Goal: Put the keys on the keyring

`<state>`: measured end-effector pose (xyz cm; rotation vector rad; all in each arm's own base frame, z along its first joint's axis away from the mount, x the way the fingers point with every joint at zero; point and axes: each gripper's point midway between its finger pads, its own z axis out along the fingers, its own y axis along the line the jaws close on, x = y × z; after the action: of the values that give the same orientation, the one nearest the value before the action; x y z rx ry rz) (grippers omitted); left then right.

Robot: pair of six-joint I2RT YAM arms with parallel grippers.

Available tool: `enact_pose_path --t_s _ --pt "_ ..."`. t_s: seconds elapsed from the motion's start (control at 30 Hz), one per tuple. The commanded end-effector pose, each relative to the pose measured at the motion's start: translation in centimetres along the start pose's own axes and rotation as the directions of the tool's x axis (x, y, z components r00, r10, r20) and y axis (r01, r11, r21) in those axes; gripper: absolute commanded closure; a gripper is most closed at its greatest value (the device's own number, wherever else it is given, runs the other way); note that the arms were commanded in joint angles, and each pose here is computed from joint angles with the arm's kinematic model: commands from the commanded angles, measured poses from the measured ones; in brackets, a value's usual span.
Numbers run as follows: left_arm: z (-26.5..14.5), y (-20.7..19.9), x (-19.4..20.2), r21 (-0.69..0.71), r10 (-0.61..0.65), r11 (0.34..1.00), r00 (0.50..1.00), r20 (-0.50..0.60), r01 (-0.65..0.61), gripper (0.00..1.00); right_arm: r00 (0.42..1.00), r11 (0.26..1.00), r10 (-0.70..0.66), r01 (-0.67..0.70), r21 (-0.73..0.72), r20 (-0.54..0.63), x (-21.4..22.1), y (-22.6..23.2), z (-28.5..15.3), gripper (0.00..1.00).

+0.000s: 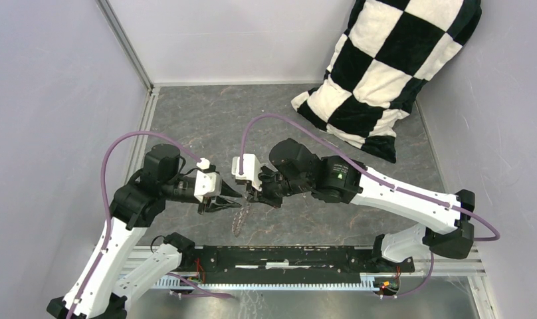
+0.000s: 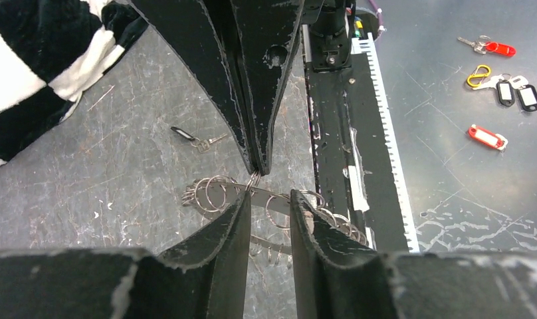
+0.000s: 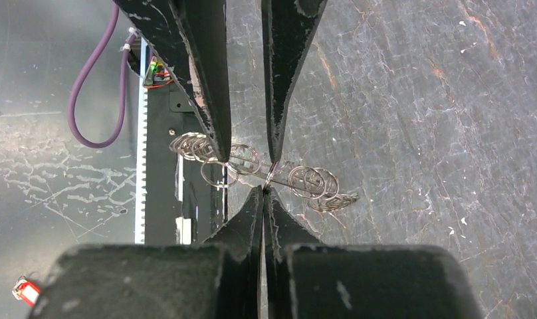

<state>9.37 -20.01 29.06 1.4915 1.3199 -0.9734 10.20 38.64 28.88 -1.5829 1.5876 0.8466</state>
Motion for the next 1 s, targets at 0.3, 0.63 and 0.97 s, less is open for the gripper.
enact_pose_path --t_s 0.3,0.63,0.97 --pt "-1.3 1.1 -1.0 -0.115 0.189 0.975 0.982 -0.02 -0.19 0.62 0.988 0.998 -0.058 0.06 -0.008 0.144 -5.0 0.1 -1.0 0.99" --pt "-1.0 0.1 -1.0 -0.077 0.193 0.979 0.981 0.023 -0.191 0.6 0.984 0.998 -0.05 0.057 -0.037 0.172 -5.7 0.6 -1.0 0.99" --pt "-0.9 0.7 -1.1 -0.071 0.202 0.977 0.979 0.0 -0.202 0.68 0.982 0.997 -0.052 0.063 -0.054 0.179 -5.7 0.8 -0.8 0.99"
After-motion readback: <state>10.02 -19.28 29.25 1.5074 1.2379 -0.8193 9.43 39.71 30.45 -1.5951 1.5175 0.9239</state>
